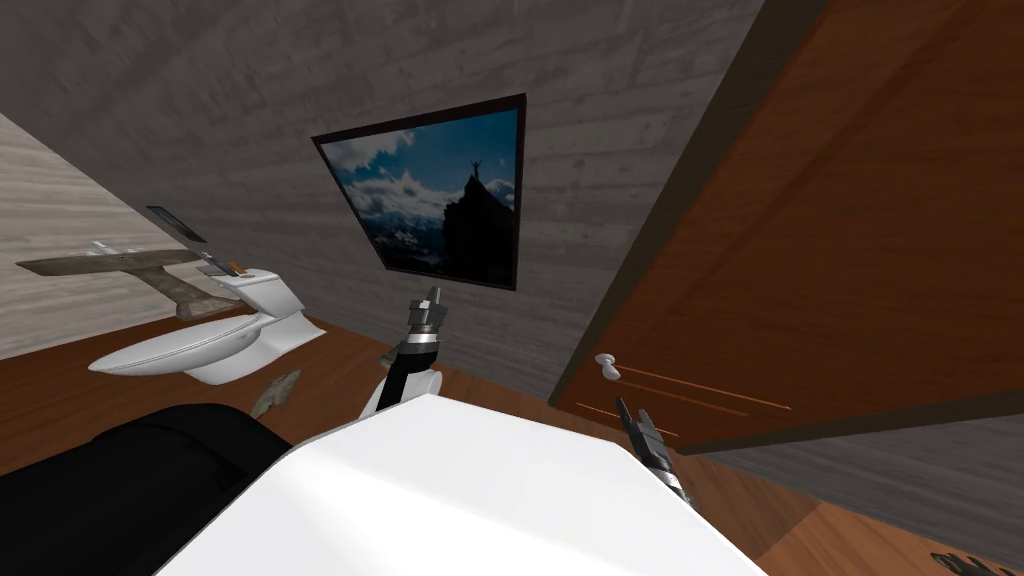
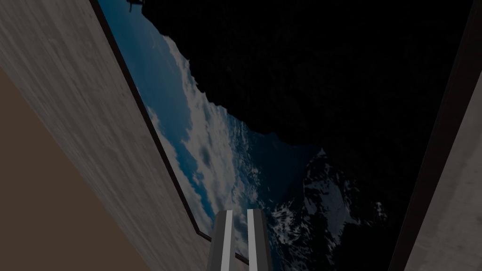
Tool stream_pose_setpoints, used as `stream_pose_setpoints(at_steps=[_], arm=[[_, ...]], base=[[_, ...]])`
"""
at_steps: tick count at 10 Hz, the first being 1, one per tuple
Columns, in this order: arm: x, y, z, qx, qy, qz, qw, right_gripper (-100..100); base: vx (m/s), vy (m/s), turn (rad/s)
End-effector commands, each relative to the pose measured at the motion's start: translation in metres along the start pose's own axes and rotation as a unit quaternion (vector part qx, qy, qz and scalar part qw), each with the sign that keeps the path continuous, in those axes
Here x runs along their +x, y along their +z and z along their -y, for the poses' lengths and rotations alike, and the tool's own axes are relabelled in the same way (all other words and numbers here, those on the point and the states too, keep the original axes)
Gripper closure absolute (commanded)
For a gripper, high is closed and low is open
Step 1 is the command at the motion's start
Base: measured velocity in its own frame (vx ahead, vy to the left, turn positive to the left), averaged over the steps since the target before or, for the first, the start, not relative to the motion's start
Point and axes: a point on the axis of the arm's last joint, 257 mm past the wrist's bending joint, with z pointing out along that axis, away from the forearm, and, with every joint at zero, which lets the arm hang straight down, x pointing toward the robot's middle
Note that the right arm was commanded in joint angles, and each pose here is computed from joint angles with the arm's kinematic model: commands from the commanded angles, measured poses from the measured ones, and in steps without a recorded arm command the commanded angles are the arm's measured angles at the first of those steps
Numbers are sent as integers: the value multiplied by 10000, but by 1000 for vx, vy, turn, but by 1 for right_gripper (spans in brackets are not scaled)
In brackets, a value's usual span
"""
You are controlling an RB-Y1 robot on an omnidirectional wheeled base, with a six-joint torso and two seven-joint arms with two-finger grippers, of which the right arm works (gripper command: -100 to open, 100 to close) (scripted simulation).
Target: Pull the door open
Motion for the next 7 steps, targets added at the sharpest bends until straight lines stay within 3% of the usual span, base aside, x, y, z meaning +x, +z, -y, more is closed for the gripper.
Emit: stream_pose_setpoints(at_steps=[1,3,7], arm=[[4,-31,8,-21,-222,-23,9997,-100],[2,-77,21,-52,-481,-64,9988,-100],[-3,-198,52,-144,-1185,-168,9927,-100]], base=[[18,40,-38],[18,28,-34],[13,31,-54]])
